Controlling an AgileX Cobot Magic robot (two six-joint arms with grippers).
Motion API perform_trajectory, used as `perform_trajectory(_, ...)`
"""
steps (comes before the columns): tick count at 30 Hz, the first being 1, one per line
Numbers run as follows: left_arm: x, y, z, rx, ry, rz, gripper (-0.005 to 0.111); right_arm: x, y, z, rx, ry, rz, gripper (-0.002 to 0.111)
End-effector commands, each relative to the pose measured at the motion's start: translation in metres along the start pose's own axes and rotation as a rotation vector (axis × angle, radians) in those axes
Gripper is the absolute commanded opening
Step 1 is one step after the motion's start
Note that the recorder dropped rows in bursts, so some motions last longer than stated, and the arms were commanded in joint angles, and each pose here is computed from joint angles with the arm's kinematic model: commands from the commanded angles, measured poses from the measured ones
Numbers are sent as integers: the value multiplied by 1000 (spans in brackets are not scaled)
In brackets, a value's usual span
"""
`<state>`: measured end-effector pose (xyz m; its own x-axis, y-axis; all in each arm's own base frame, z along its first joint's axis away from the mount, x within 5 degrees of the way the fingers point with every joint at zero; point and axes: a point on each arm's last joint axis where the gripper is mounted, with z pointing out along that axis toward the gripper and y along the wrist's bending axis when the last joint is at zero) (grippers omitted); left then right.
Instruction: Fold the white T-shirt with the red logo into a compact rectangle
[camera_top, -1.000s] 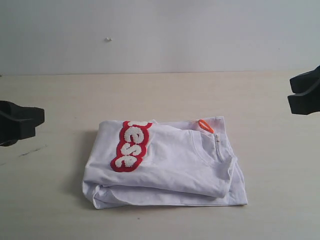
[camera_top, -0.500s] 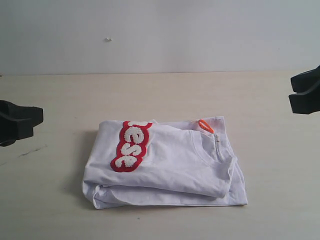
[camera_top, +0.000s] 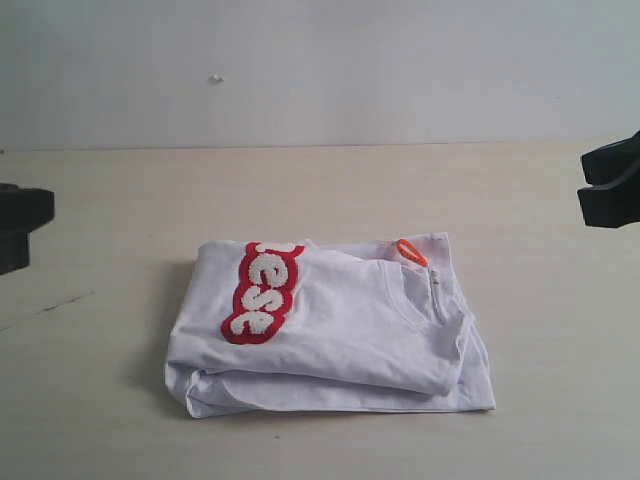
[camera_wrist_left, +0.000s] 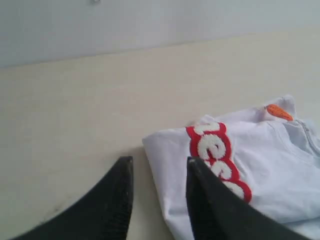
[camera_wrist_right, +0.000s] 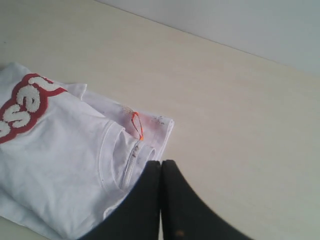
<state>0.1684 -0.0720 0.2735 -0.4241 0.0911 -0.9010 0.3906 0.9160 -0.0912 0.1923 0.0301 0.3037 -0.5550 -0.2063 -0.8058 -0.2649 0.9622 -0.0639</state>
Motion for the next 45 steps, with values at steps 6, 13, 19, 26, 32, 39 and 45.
perform_trajectory(6,-18,24,-52,-190,-237,55,36,0,0,-2,1,-11,1,0)
perform_trajectory(13,-21,22,-78,-226,-334,79,36,0,0,-2,1,-11,1,0)
perform_trajectory(19,-22,17,-94,-230,-399,102,36,0,0,-2,1,-11,1,0)
perform_trajectory(26,-23,16,-106,-233,-466,62,36,0,0,-2,1,-11,1,0)
perform_trajectory(32,-20,19,-120,-311,-501,28,36,0,0,-2,1,-11,1,0)
perform_trajectory(39,-4,21,-140,-451,-447,22,36,0,0,-2,1,-11,1,0)
perform_trajectory(45,28,22,-132,-464,-435,-17,36,0,0,-2,1,-11,1,0)
